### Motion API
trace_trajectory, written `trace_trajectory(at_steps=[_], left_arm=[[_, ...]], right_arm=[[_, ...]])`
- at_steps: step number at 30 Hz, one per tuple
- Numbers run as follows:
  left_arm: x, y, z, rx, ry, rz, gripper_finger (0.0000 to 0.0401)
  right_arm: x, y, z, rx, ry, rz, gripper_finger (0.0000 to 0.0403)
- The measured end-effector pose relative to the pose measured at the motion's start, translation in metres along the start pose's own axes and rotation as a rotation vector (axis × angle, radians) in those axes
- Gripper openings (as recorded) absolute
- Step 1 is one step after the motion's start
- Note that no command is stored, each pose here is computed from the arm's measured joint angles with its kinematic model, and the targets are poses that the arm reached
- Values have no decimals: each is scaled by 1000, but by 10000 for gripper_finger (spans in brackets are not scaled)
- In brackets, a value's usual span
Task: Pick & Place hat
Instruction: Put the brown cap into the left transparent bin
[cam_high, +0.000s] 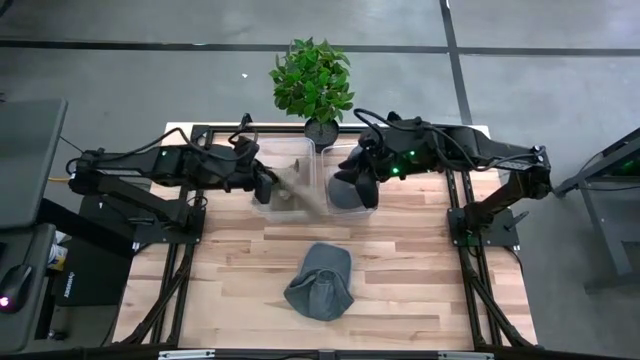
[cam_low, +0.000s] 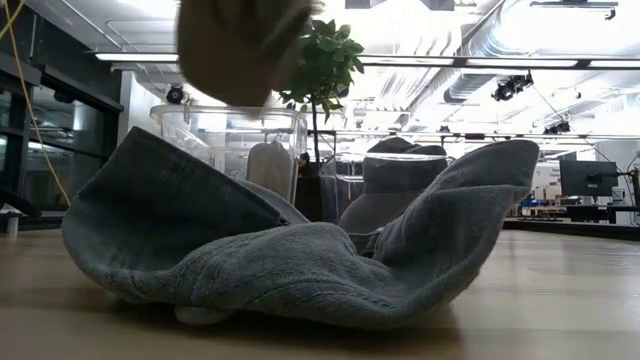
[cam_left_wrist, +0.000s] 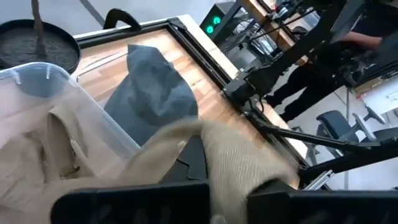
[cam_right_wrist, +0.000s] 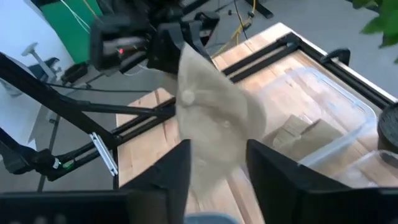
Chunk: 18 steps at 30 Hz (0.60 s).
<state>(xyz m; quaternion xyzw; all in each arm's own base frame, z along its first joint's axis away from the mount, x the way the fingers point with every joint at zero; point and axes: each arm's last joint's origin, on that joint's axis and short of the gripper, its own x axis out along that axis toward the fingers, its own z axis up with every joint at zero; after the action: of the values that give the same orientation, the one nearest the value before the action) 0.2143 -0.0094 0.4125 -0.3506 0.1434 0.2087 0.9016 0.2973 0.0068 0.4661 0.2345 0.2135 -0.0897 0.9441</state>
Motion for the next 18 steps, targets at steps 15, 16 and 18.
trace_trajectory(at_steps=[15,16,18], left_arm=[[-1,9,-4,-132,-3,130,0],[-2,10,-4,-151,-13,148,0],[-1,13,-4,-207,-29,176,0]], right_arm=[[-6,0,-2,19,15,-1,204],[-6,1,-3,17,22,-3,204],[-6,2,-5,23,33,-3,204]])
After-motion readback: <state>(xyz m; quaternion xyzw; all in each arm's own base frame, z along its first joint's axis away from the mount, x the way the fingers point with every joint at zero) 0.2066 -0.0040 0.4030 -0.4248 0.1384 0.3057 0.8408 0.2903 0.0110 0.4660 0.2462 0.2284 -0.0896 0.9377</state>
